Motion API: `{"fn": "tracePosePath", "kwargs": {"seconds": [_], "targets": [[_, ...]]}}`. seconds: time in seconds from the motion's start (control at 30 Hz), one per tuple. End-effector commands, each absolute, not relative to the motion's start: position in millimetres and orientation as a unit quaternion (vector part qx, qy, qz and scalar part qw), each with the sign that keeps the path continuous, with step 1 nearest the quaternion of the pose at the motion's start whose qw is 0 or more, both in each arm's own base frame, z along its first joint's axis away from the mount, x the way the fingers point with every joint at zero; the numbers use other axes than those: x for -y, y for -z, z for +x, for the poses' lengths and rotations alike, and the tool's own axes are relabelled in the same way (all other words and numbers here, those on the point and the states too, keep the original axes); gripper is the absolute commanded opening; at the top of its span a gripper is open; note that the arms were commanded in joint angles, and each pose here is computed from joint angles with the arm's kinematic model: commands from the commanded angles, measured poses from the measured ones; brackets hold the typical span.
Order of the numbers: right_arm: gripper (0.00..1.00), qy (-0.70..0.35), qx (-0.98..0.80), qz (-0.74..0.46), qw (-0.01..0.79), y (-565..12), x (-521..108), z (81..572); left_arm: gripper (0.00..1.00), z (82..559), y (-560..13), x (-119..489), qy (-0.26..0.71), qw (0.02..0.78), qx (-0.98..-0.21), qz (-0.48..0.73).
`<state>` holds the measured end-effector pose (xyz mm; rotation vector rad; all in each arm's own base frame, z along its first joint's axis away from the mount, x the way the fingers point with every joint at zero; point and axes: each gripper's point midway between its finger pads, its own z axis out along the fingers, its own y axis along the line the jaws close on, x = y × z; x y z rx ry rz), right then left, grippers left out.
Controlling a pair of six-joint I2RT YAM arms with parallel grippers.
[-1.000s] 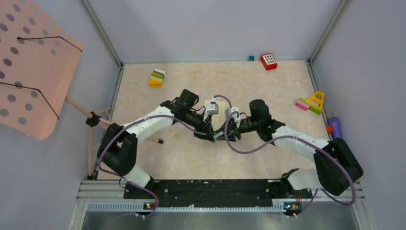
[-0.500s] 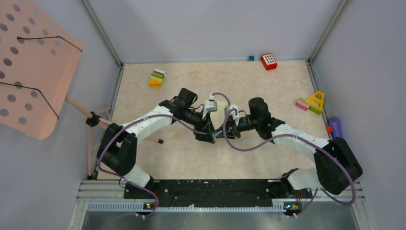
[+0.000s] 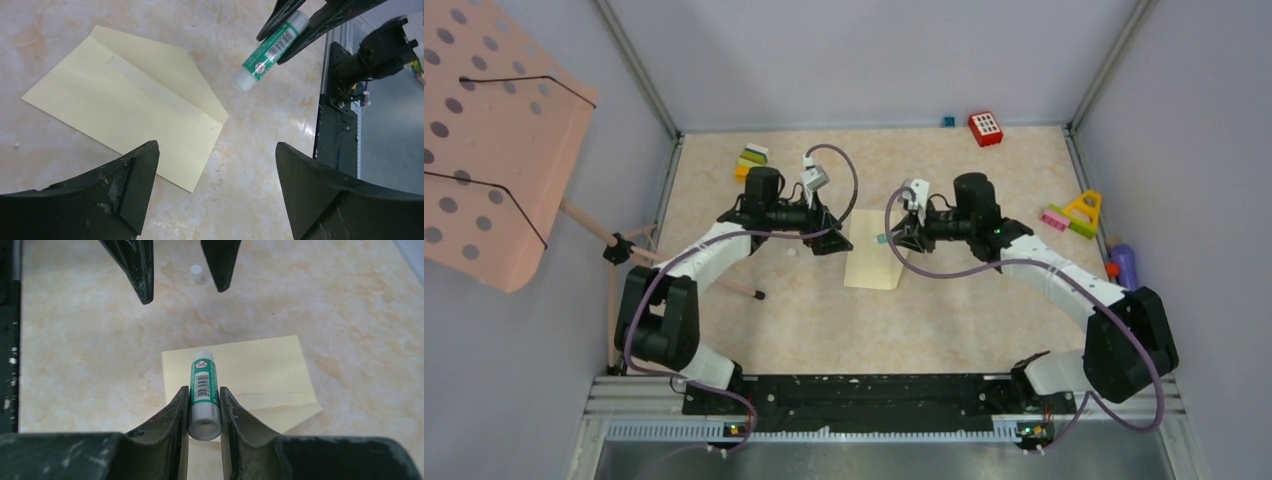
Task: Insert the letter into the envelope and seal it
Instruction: Paint the envelope at the center of the board.
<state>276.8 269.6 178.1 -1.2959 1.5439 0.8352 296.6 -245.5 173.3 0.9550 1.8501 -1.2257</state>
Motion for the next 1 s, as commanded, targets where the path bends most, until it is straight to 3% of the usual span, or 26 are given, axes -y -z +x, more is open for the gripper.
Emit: {"fn": "tracePosePath", "kwargs": {"seconds": [0.0,0.07,0.2,0.3,0.53,0.77,0.97], "targets": [[0.0,-0.234,-0.655,-0.528,0.486,-184,-255,322,0.88,339,-174,245,0.476,0.377,-0.733,0.307],[0.0,-0.198,-0.676,-0.512,0.492,-184,-249,341,0.79,353,-159,243,0.476,0.369,-0.751,0.269],[0.0,-0.156,-0.732,-0.45,0.487,-182,-240,375,0.49,366,-130,238,0.469,0.343,-0.79,0.197],[0.0,-0.144,-0.765,-0.415,0.47,-174,-238,388,0.38,362,-110,232,0.459,0.328,-0.809,0.162],[0.0,-0.174,-0.808,-0.36,0.431,-170,-246,393,0.38,335,-78,232,0.463,0.264,-0.833,0.15],[0.0,-0.187,-0.87,-0.329,0.315,-140,-254,384,0.36,316,-41,231,0.445,0.21,-0.859,0.142],[0.0,-0.18,-0.88,-0.327,0.294,-131,-260,379,0.36,309,-26,240,0.427,0.188,-0.871,0.153]]}}
